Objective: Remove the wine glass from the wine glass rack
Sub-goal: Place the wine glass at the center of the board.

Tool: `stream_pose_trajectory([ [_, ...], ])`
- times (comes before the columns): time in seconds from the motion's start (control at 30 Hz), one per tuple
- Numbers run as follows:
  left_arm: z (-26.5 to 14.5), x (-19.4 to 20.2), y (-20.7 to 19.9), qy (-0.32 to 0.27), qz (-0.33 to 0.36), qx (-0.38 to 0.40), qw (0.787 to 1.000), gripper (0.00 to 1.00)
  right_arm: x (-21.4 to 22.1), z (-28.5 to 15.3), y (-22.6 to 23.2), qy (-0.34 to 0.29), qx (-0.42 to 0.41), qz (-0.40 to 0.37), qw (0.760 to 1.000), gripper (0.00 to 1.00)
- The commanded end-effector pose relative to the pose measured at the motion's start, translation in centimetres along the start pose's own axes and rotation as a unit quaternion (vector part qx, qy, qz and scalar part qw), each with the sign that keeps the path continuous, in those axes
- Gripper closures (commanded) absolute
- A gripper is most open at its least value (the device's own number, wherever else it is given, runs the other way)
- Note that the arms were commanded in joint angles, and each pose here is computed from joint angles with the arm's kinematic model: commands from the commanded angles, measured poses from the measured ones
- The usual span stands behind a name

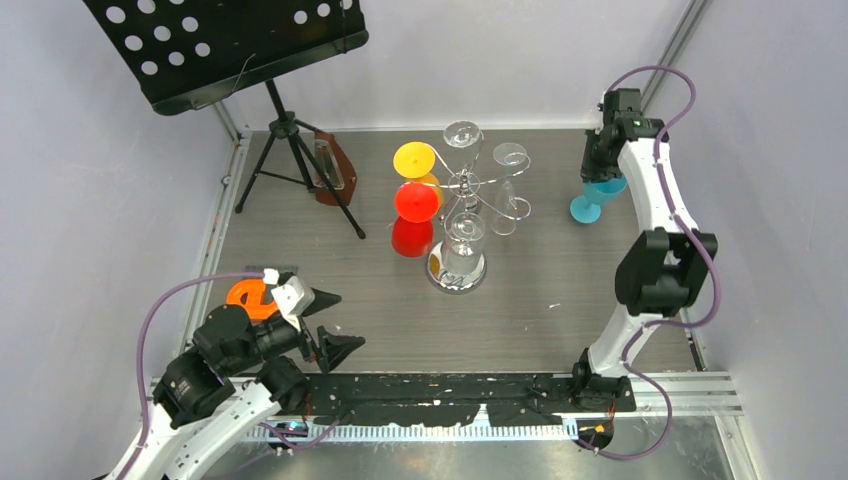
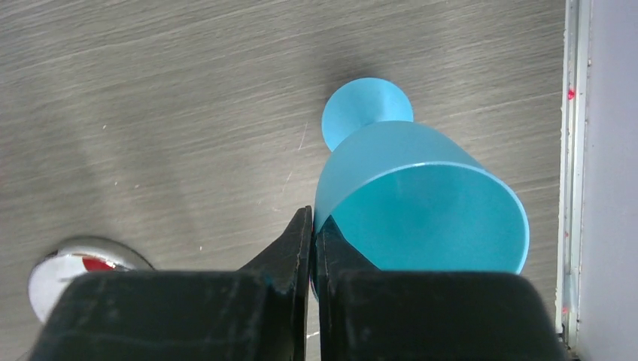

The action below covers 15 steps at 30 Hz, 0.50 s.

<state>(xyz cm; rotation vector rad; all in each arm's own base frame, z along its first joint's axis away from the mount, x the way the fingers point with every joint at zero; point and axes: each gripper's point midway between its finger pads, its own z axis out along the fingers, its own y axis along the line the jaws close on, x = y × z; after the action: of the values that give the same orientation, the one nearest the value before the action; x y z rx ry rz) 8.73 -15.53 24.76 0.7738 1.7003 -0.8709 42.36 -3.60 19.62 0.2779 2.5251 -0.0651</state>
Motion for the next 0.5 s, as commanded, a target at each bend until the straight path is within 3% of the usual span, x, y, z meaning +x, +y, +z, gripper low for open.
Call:
stream_pose_trajectory([
  [0.0, 0.3, -1.1, 0.3, -0.041, -0.002, -0.008, 0.999, 0.01, -3.9, 1.0, -0.6, -0.036, 0.010, 0.024, 0.999, 0.94],
  [0.47, 0.5, 0.3, 1.4, -0.030, -0.003, -0.031, 0.999, 0.01, -7.5, 5.3, -0.4, -0.017, -0.014, 0.037, 0.999, 0.94],
])
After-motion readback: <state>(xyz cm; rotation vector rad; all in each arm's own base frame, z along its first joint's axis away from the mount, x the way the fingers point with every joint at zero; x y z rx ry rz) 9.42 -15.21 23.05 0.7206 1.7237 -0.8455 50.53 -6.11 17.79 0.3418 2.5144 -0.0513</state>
